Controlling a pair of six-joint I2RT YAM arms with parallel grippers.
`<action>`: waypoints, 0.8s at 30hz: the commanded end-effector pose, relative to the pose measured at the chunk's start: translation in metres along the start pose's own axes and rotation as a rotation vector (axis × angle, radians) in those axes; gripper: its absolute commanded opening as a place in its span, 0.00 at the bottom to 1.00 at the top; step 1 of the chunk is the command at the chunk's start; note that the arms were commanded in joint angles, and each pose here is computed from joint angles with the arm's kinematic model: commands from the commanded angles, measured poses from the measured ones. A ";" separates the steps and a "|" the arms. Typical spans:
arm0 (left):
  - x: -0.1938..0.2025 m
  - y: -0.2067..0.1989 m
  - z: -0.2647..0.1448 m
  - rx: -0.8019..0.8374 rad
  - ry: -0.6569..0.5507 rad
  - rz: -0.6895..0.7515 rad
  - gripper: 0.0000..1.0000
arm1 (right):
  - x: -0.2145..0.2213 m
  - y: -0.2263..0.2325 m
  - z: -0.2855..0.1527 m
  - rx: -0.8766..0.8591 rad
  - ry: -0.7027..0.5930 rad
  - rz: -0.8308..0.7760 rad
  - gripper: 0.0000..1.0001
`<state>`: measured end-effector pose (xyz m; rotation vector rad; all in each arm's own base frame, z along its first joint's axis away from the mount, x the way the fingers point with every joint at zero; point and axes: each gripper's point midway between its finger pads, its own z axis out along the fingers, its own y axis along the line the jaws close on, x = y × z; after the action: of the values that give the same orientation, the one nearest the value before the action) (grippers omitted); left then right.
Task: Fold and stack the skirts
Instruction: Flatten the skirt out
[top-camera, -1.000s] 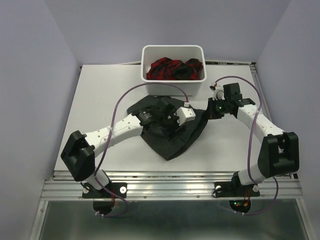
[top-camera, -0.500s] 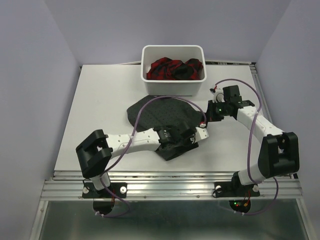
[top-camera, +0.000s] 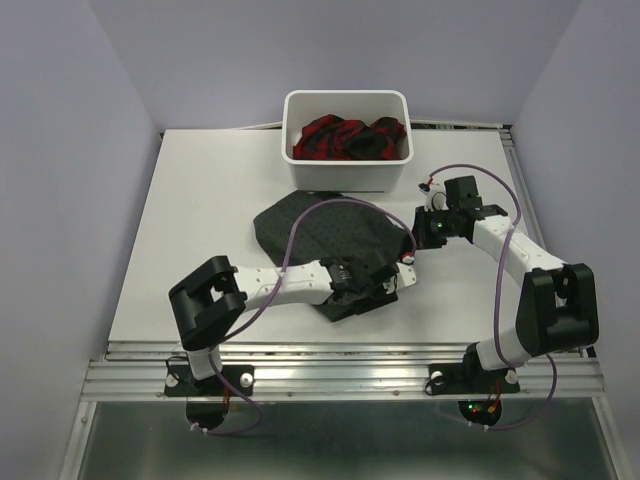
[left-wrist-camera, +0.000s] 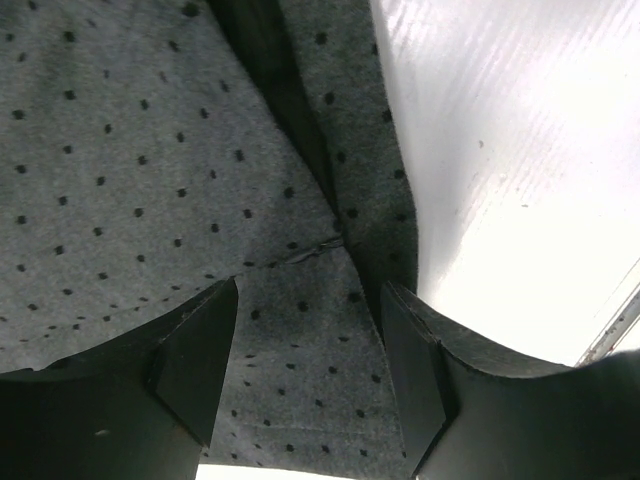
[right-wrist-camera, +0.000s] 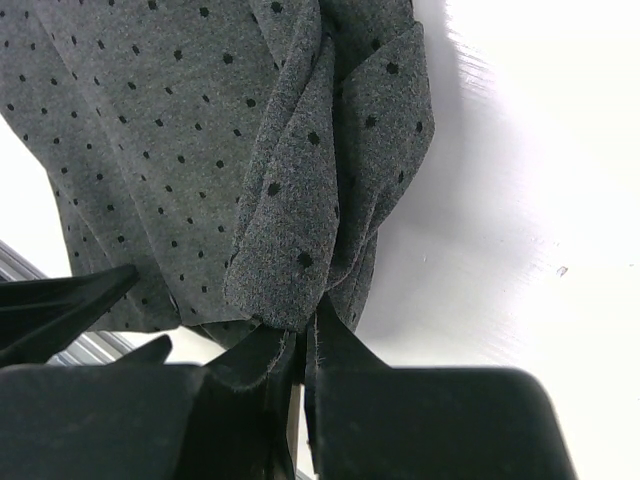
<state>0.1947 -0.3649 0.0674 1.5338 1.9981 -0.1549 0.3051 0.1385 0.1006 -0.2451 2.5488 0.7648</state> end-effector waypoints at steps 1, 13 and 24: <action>-0.025 -0.006 -0.010 0.016 -0.072 0.013 0.71 | -0.011 0.009 -0.004 -0.028 -0.037 -0.024 0.01; -0.003 0.010 0.011 -0.107 0.038 0.020 0.61 | -0.007 0.009 -0.004 -0.029 -0.029 -0.025 0.01; -0.024 0.086 -0.058 -0.252 -0.044 -0.139 0.00 | -0.012 -0.007 -0.008 0.065 -0.052 -0.072 0.20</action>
<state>0.2261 -0.3387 0.0607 1.4443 2.0714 0.0595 0.3066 0.1351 0.0988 -0.2557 2.5494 0.7334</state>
